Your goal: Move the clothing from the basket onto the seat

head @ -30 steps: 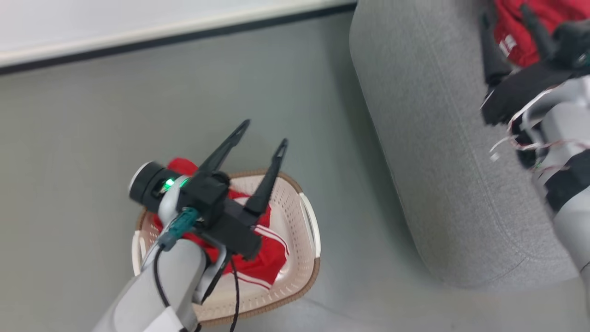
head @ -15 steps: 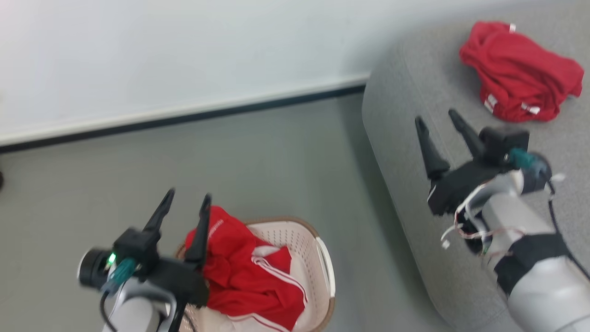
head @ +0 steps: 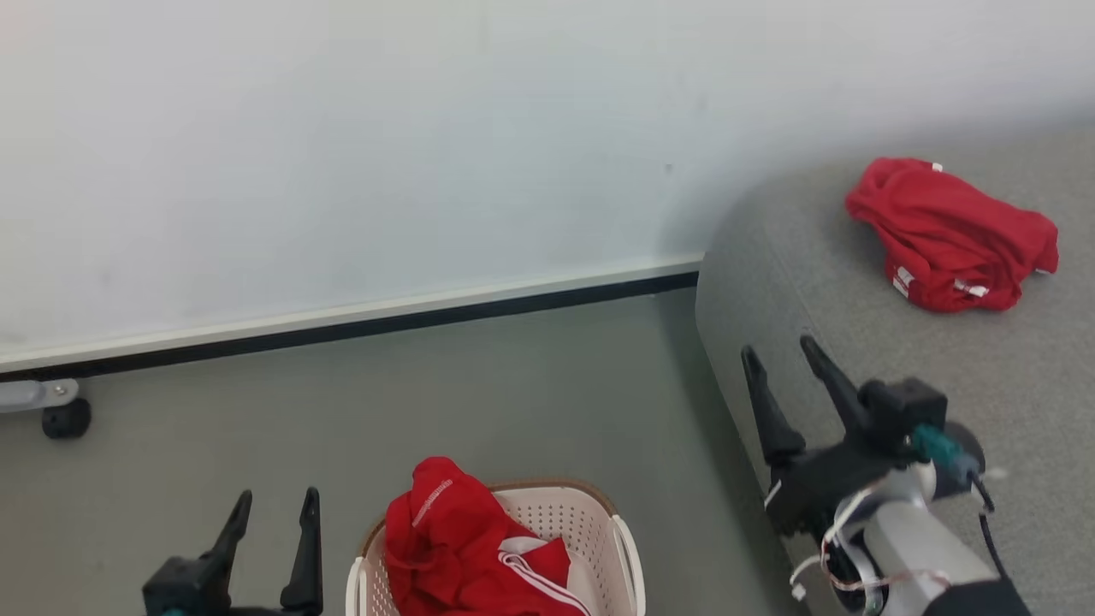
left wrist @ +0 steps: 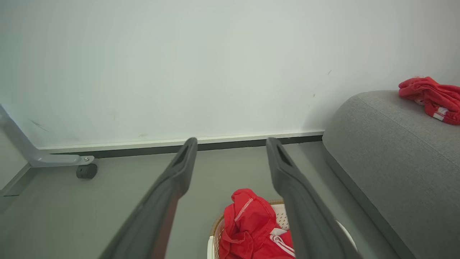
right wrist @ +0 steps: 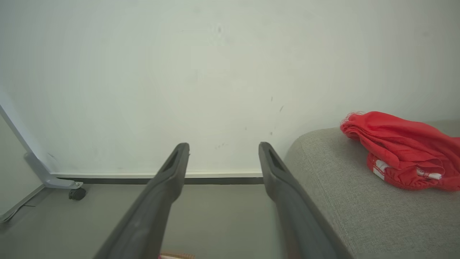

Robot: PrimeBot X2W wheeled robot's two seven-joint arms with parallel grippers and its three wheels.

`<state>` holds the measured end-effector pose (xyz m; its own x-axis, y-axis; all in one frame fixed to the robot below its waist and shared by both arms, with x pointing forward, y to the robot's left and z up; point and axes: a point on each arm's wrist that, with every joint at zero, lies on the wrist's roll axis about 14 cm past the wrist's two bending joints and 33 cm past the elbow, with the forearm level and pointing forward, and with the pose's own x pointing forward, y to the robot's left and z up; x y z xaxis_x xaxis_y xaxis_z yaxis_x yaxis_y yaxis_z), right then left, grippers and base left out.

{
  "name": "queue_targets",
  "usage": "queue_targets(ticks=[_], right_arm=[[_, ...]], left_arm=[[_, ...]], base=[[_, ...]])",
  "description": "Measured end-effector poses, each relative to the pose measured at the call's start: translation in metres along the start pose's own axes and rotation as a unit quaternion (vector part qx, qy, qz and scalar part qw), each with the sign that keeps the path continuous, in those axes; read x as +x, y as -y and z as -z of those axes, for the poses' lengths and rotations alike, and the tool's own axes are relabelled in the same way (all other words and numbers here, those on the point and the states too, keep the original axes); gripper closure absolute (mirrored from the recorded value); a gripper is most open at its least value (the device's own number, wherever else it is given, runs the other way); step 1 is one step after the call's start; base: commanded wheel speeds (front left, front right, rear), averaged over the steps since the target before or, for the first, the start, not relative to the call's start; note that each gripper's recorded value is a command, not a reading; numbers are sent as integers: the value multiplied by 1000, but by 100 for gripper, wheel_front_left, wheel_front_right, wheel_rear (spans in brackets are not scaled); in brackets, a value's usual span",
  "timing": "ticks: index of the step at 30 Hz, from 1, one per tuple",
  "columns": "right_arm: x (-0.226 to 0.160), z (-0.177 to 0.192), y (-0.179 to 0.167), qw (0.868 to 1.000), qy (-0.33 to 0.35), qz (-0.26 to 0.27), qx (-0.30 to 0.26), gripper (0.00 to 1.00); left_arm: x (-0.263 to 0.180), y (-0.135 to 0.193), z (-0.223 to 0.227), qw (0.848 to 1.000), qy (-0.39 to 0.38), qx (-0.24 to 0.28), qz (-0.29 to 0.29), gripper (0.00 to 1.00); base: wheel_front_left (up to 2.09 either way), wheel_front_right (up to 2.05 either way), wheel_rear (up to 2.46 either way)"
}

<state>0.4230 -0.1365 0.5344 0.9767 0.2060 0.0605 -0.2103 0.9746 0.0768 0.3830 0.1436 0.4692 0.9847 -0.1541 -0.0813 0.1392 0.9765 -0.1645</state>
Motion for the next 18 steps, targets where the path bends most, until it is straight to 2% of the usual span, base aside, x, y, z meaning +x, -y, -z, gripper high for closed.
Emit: queue_targets(ticks=[9,18], right_arm=[[-30,2,-23,1000,17,-7,22,0],[-53,7,-25,999,20,1,28,0]], left_arm=[[-34,-19,-5,999,17,-13,-40,0],[-45,-31,-15,998,34,-10,-58,0]], base=[[0,0,0],[0,0,0]])
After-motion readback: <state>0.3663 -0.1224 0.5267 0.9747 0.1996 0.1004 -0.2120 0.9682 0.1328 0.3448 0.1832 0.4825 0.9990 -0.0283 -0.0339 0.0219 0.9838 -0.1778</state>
